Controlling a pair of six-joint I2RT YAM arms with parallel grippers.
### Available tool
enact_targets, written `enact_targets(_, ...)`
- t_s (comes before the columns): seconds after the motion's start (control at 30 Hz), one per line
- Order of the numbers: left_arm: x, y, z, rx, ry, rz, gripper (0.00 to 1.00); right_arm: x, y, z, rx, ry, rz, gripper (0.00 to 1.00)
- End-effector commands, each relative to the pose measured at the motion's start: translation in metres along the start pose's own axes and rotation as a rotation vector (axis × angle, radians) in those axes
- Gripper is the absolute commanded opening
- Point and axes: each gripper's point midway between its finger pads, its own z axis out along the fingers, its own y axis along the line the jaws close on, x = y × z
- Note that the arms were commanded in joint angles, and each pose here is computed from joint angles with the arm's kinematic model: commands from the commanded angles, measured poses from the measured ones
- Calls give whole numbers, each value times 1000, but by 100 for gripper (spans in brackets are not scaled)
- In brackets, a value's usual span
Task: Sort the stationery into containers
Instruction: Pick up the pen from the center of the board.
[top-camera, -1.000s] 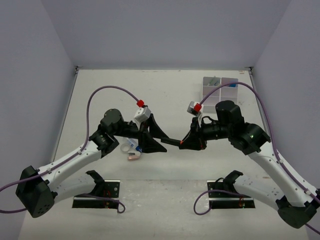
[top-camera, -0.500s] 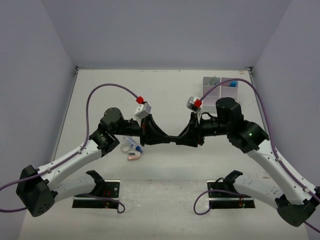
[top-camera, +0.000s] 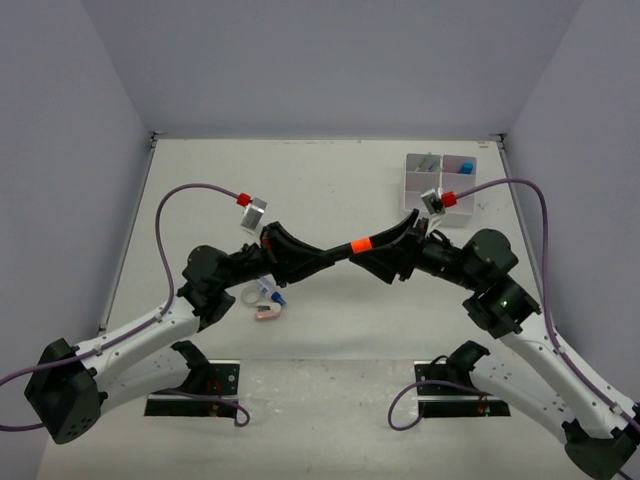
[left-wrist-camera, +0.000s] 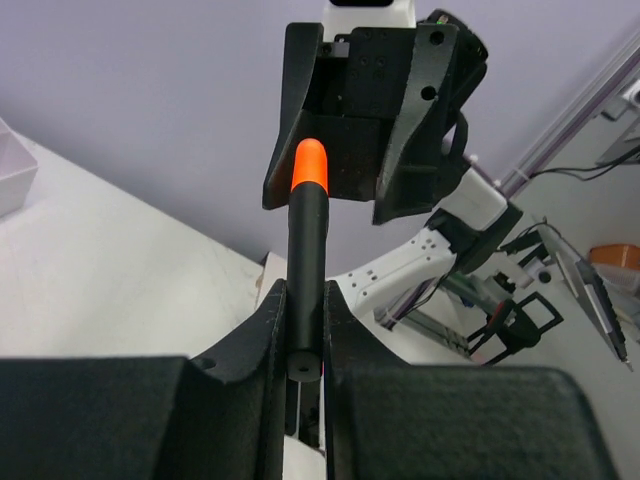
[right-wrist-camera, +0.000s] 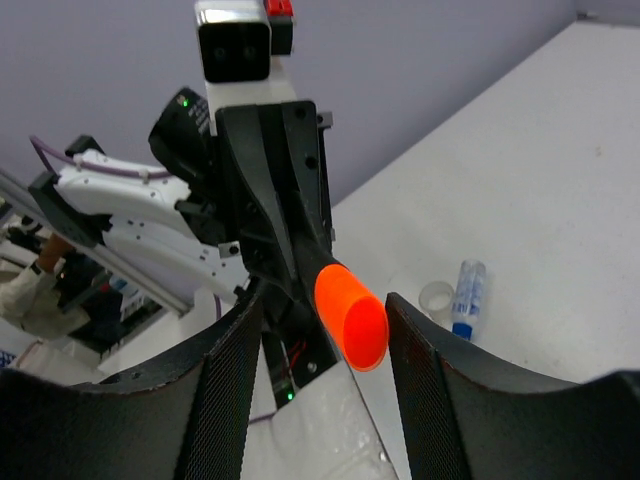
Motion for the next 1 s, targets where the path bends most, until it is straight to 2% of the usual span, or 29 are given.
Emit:
enact_targets(0.0,-37,-30,1,78,-158,-16,0,-47,11,1,0,-198,6,52)
enact_targets(0.1,-39,-35,1,97,-165,-26,0,-48,9,3,8,-199,24,47)
enact_targets(0.2,-37,-38,3,117,-146,-37,0,-51,11,4,-4,-215,27,34)
enact_targets(0.27,-35,-39,4,128,-136,-46,0,-53,12,5,-10,-218,33,29)
enact_targets(0.3,-35,-39,3,129,-137,-44,0,-55,13,5,-14,-222,32,28)
enact_targets(0.37,-33,-39,5,136,-127,-45,0,-56,13,7,-15,-224,36,34)
enact_targets(0.43,-34,-39,5,137,-125,-47,0,-56,12,10,-16,-221,40,31)
enact_targets(0.47,-33,-39,6,137,-123,-49,0,-56,12,10,-16,-220,39,28)
enact_targets(0.5,-32,-39,6,138,-119,-51,0,-56,11,11,-15,-219,38,19)
enact_targets(0.53,-31,-37,7,134,-111,-54,0,-55,10,11,-13,-221,41,6)
enact_targets(0.57,-30,-35,9,126,-102,-59,0,-55,7,11,-4,-226,44,0)
enact_targets(0.67,-31,-25,16,81,-83,-67,3,-57,-8,11,58,-246,50,0)
enact_targets(0.7,-30,-15,19,30,-75,-76,31,-57,-19,10,100,-252,59,0)
enact_targets(0.73,-28,-1,20,-46,-63,-91,79,-57,-32,8,157,-260,73,0)
enact_targets(0.77,-35,3,22,-87,-69,-58,96,-61,-51,2,222,-288,91,0)
enact_targets(0.8,-38,17,21,-175,-74,-51,100,-65,-69,-5,285,-313,110,0)
enact_targets(0.87,-32,60,7,-436,-59,-71,100,-69,-101,-19,403,-351,153,0)
enact_targets(0.97,-26,130,-59,-986,-57,-82,100,-88,-165,-61,753,-466,192,0)
